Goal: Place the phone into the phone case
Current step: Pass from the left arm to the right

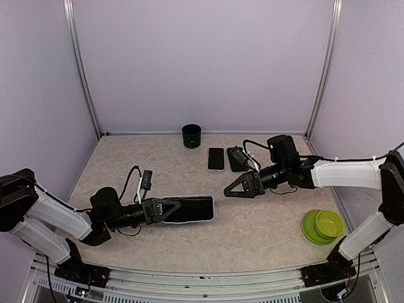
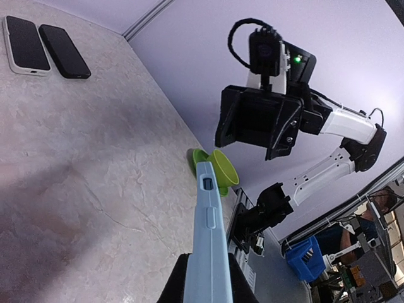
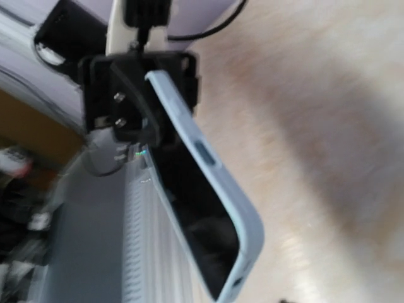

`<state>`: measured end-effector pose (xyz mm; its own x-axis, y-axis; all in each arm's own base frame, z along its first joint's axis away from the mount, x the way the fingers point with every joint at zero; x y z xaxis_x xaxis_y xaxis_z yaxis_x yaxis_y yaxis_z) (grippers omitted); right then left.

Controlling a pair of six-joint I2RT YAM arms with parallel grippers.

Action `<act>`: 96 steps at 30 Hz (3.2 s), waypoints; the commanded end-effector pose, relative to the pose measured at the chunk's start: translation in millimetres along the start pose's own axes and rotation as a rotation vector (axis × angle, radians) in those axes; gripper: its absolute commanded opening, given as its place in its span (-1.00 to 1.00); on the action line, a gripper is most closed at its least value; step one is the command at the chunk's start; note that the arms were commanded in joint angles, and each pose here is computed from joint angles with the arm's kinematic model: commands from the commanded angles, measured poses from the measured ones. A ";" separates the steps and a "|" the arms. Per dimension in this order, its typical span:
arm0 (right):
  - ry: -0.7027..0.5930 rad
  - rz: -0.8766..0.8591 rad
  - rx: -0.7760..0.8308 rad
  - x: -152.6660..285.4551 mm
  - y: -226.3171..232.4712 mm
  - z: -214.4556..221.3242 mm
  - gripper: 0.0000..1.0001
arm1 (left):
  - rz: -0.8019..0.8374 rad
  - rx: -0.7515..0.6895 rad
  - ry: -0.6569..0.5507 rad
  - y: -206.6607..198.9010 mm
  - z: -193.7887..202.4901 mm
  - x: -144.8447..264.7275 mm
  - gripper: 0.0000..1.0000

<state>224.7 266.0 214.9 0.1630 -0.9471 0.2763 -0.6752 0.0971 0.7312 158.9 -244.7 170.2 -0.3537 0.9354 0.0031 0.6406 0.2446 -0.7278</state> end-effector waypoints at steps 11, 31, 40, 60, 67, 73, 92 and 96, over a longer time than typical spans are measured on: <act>0.012 0.438 0.420 -14.4 44.2 -5.8 0.99 | 0.046 -0.006 0.056 -15.3 -13.1 -23.5 -1.00; 0.240 0.657 0.840 -100.8 66.1 18.4 0.99 | 0.041 0.028 0.151 -16.9 -6.2 -44.5 -1.00; 0.290 0.550 0.814 -117.7 69.4 26.8 0.99 | 0.037 0.033 0.160 -15.9 -4.5 -47.7 -1.00; 0.277 0.729 0.857 -139.4 57.7 31.7 0.99 | 0.028 0.042 0.153 -13.5 -3.3 -46.7 -1.00; 0.282 0.772 0.866 -141.5 54.0 31.8 0.80 | 0.024 0.043 0.153 -12.1 -2.0 -46.1 -1.00; 0.286 0.763 0.866 -142.5 55.5 31.3 0.38 | 0.024 0.049 0.150 -10.9 -0.8 -45.6 -1.00; 0.159 0.792 0.768 -97.0 53.8 11.3 0.25 | -0.014 -0.007 0.046 -12.9 -14.6 -12.9 0.19; 0.111 0.818 0.724 -77.5 48.8 2.2 0.26 | -0.075 -0.009 -0.011 -5.7 -22.0 2.4 0.32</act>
<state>165.9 354.8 198.1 -0.4377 -0.5867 0.6813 -0.8944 0.3618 -0.2631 165.0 -254.8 186.9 -0.3277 0.9427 0.0623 0.6219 0.2649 -0.7369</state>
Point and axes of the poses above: each gripper's point midway between its finger pads, its own x axis back along the fingers, its own y axis along the line the jaws close on, z = x × y, the point moved 8 cm from there along x, back along the fingers, and after that the axes turned 3 degrees about -x, right-handed, at the moved point
